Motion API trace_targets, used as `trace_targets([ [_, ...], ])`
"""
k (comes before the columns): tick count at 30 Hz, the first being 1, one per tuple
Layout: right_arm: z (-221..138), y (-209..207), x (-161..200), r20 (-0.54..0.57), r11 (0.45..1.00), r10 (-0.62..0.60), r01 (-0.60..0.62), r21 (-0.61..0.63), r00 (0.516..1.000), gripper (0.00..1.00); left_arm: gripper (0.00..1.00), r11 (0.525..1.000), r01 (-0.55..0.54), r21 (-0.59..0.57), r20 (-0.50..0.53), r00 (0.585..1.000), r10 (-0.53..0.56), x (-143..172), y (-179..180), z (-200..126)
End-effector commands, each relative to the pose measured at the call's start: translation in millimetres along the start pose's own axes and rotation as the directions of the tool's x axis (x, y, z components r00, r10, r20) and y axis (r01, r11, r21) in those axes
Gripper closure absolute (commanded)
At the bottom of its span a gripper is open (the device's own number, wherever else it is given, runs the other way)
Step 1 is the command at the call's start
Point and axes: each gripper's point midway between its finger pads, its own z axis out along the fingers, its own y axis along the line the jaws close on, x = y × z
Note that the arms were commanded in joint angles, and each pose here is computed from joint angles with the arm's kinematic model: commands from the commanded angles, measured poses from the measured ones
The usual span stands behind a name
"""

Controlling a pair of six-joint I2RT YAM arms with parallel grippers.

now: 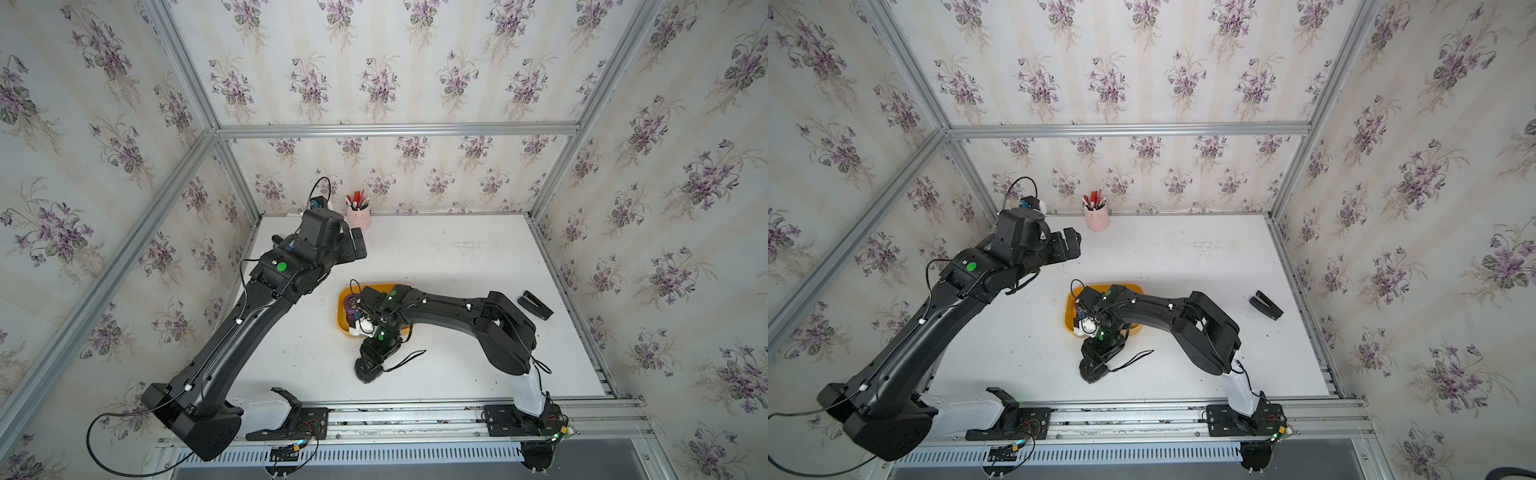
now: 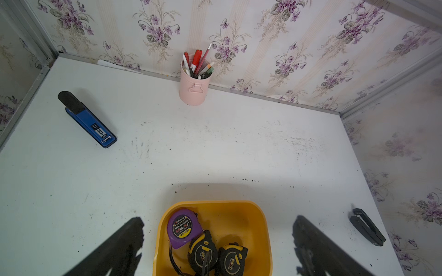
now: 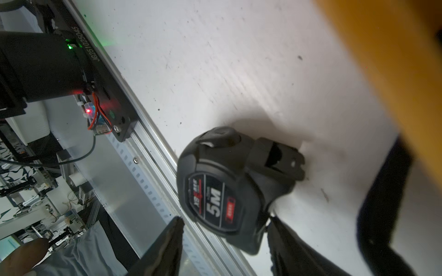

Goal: Take the tape measure out of the storage box
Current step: Place the tape measure at the center of the board, then pick up the tape measure from the storage box.

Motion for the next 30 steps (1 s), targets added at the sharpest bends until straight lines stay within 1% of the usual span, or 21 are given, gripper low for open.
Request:
trace_targets([
  [1, -6, -9, -3, 0.04, 0.997, 0.04, -0.043, 0.06, 0.998, 0.41, 0.0, 1.0, 0.001, 0.012, 0.013, 1.0, -0.001, -3, -3, 2],
  [3, -12, -14, -2, 0.067, 0.994, 0.055, -0.061, 0.094, 0.996, 0.41, 0.0, 1.0, -0.003, 0.013, 0.011, 1.0, 0.003, -2, -3, 3],
  [5, -22, -20, -1, 0.116, 0.988, 0.07, -0.085, 0.132, 0.991, 0.4, 0.0, 1.0, -0.011, 0.005, 0.011, 1.0, 0.011, -1, -2, 3],
  [8, -52, -20, -2, 0.244, 0.98, 0.041, -0.087, 0.181, 0.969, 0.38, 0.0, 0.999, -0.024, -0.03, 0.02, 0.999, 0.025, 0, 6, 4],
  [11, -95, -11, -3, 0.394, 0.973, -0.021, -0.072, 0.22, 0.919, 0.34, 0.0, 0.996, -0.042, -0.08, 0.039, 0.998, 0.045, 0, 17, 5],
  [13, -133, -13, 0, 0.522, 0.957, -0.04, -0.117, 0.264, 0.852, 0.3, 0.0, 0.993, -0.061, -0.104, 0.038, 0.997, 0.065, 2, 22, 7],
  [14, -148, -18, 3, 0.574, 0.947, -0.029, -0.161, 0.278, 0.819, 0.29, 0.0, 0.991, -0.076, -0.108, 0.032, 0.996, 0.08, 4, 22, 9],
  [15, -166, -25, 6, 0.634, 0.934, -0.012, -0.218, 0.284, 0.773, 0.26, 0.0, 0.989, -0.092, -0.112, 0.017, 0.995, 0.094, 7, 22, 13],
  [17, -198, -43, 16, 0.745, 0.893, 0.013, -0.343, 0.292, 0.667, 0.2, 0.0, 0.986, -0.122, -0.11, -0.036, 0.992, 0.119, 19, 21, 25],
  [20, -248, -62, 27, 0.88, 0.832, 0.003, -0.489, 0.261, 0.474, 0.14, 0.0, 0.987, -0.149, -0.059, -0.161, 0.977, 0.138, 48, 11, 50],
  [21, -265, -69, 30, 0.913, 0.807, -0.006, -0.537, 0.245, 0.408, 0.13, 0.0, 0.987, -0.156, -0.037, -0.202, 0.969, 0.145, 59, 7, 58],
  [23, -294, -83, 34, 0.954, 0.748, -0.027, -0.627, 0.218, 0.299, 0.13, 0.0, 0.985, -0.17, -0.016, -0.287, 0.945, 0.158, 84, 5, 74],
  [25, -315, -105, 37, 0.977, 0.663, -0.005, -0.731, 0.163, 0.213, 0.14, 0.0, 0.984, -0.176, 0.005, -0.345, 0.923, 0.167, 104, 3, 81],
  [26, -319, -117, 39, 0.982, 0.623, 0.022, -0.771, 0.135, 0.189, 0.14, 0.0, 0.984, -0.176, 0.011, -0.364, 0.916, 0.168, 112, 2, 83],
  [27, -320, -129, 41, 0.982, 0.584, 0.055, -0.804, 0.114, 0.179, 0.14, 0.0, 0.984, -0.175, 0.027, -0.385, 0.907, 0.172, 121, -1, 85],
  [28, -318, -138, 41, 0.98, 0.559, 0.082, -0.822, 0.104, 0.18, 0.14, 0.0, 0.983, -0.179, 0.043, -0.407, 0.895, 0.181, 129, -4, 86],
  [30, -314, -146, 39, 0.974, 0.547, 0.102, -0.83, 0.114, 0.201, 0.13, 0.0, 0.978, -0.197, 0.067, -0.435, 0.876, 0.206, 141, -11, 89],
])
